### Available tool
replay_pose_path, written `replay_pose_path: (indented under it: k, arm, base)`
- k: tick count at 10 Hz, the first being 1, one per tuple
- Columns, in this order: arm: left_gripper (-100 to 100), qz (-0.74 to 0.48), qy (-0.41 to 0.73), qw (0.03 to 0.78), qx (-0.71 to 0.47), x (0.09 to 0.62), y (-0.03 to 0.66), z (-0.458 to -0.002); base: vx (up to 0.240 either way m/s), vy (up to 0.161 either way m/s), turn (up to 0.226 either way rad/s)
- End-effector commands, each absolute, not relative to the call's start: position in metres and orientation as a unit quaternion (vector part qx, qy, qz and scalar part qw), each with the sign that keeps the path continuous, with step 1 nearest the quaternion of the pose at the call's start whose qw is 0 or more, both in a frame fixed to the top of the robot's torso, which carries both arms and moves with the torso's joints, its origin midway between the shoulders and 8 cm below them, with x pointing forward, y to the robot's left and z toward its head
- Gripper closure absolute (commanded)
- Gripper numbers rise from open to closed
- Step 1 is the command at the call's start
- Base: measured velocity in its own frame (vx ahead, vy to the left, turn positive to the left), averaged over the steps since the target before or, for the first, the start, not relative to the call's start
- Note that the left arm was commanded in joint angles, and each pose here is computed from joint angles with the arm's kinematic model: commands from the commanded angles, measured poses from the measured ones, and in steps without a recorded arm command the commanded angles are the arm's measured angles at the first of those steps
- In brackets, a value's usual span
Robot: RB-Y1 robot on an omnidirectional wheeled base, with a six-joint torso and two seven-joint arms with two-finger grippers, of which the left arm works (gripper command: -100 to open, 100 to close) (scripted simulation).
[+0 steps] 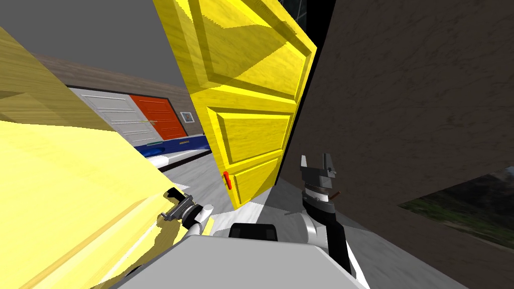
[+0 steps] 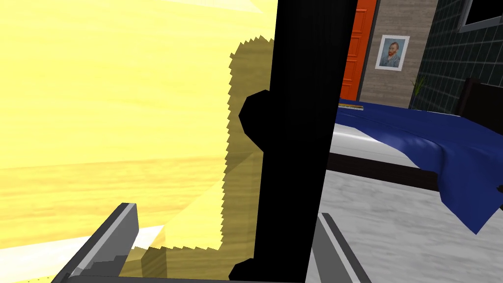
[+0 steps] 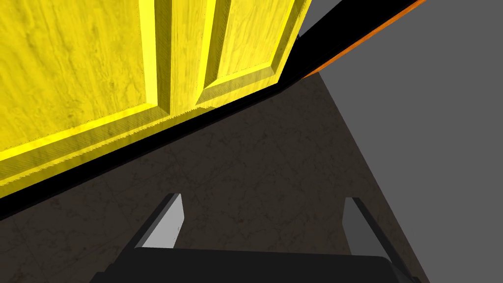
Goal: Push the door open
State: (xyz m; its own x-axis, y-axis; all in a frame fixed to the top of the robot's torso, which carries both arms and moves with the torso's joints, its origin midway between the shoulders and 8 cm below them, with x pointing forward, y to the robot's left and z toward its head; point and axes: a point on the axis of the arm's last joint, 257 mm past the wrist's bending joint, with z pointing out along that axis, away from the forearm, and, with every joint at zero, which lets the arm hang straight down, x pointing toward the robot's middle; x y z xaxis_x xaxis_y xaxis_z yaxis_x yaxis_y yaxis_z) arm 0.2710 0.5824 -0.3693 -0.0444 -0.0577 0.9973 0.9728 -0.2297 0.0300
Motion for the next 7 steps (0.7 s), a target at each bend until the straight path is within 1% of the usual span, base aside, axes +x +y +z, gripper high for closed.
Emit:
replay_pose_path:
  k: [1, 3, 5, 7]
  arm:
    - [100, -0.554, -0.445, 0.475, -0.519, 0.234, 0.593, -0.377]
    - [100, -0.554, -0.445, 0.475, -0.519, 0.234, 0.593, -0.377]
    - [100, -0.554, -0.445, 0.475, -0.519, 0.234, 0.593, -0.377]
    - [100, -0.549, -0.451, 0.482, -0.514, 0.227, 0.596, -0.377]
  base:
    - [-0.003, 0.047, -0.122]
    - [-0.017, 0.055, -0.036]
    - [0.008, 0.004, -0.002]
    - [-0.005, 0.033, -0.034]
